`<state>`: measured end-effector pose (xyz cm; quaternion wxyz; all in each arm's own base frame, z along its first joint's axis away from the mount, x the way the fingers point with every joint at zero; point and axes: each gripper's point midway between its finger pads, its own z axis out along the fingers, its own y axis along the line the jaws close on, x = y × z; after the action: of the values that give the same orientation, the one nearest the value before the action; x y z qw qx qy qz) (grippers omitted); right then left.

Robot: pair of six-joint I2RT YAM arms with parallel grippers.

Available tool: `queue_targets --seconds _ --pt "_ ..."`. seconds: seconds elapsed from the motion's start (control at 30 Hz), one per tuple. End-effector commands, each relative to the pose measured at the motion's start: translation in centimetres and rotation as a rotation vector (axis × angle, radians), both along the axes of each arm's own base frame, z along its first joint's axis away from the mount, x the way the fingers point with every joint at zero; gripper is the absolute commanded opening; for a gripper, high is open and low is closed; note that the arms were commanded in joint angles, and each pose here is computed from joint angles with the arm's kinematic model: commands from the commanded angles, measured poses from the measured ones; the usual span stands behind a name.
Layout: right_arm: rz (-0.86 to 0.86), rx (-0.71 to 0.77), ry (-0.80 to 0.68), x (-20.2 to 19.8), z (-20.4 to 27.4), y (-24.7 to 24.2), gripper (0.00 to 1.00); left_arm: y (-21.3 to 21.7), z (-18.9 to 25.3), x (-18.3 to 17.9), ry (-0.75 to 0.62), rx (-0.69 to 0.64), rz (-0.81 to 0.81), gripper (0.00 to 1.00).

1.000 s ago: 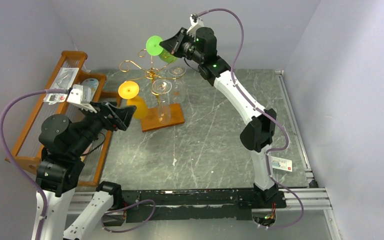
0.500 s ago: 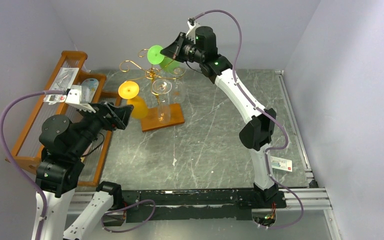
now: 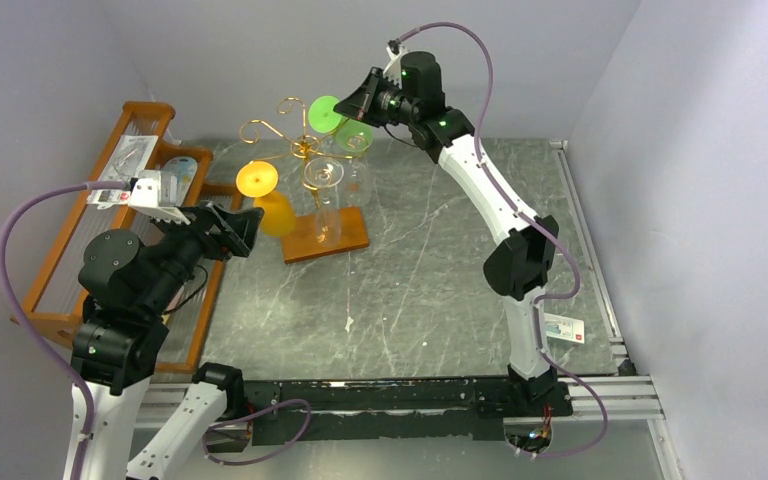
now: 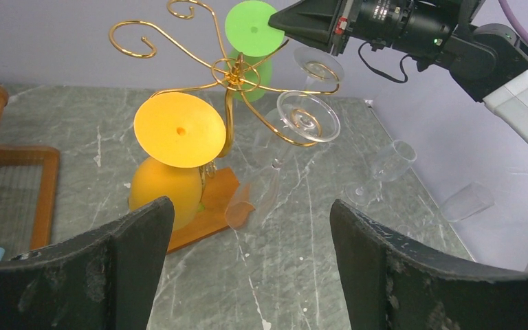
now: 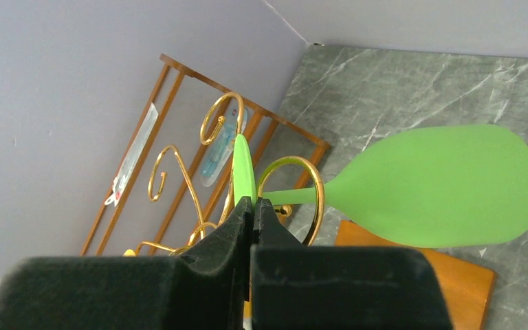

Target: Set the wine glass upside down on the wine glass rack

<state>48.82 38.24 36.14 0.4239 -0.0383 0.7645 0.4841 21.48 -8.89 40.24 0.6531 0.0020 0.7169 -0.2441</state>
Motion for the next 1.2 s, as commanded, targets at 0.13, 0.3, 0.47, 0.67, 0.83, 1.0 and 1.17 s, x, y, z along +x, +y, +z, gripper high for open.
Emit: queue_targets --seconds 0.13,0.3,0.47,0.67,0.83,1.0,1.17 --pt "-0.037 0.027 -0.021 -0.7 2.6 -2.7 0.00 0.4 -0.5 0.1 0.013 0.016 0.027 0.88" --pt "-0.034 0.058 -0.024 -1.1 3.5 -3.1 0.00 0.5 -0.6 0.2 0.016 0.015 0.030 0.88" --pt "-0.068 0.091 -0.003 -0.6 3.6 -3.9 0.00 0.6 -0.7 0.2 0.020 0.015 0.036 0.88" --pt "-0.122 0.134 0.024 0.1 3.1 -5.0 0.00 0.7 -1.0 0.2 0.028 0.012 0.041 0.88" --pt "-0.152 0.169 0.040 1.1 2.7 -5.4 0.00 0.7 -1.1 0.4 0.028 0.011 0.044 0.88" --pt "-0.146 0.197 0.051 1.9 2.4 -4.9 0.00 0.8 -1.2 0.4 0.033 0.016 0.052 0.89" --pt "-0.136 0.216 0.066 2.5 2.0 -4.4 0.00 1.0 -1.2 0.3 0.032 0.021 0.060 0.89"
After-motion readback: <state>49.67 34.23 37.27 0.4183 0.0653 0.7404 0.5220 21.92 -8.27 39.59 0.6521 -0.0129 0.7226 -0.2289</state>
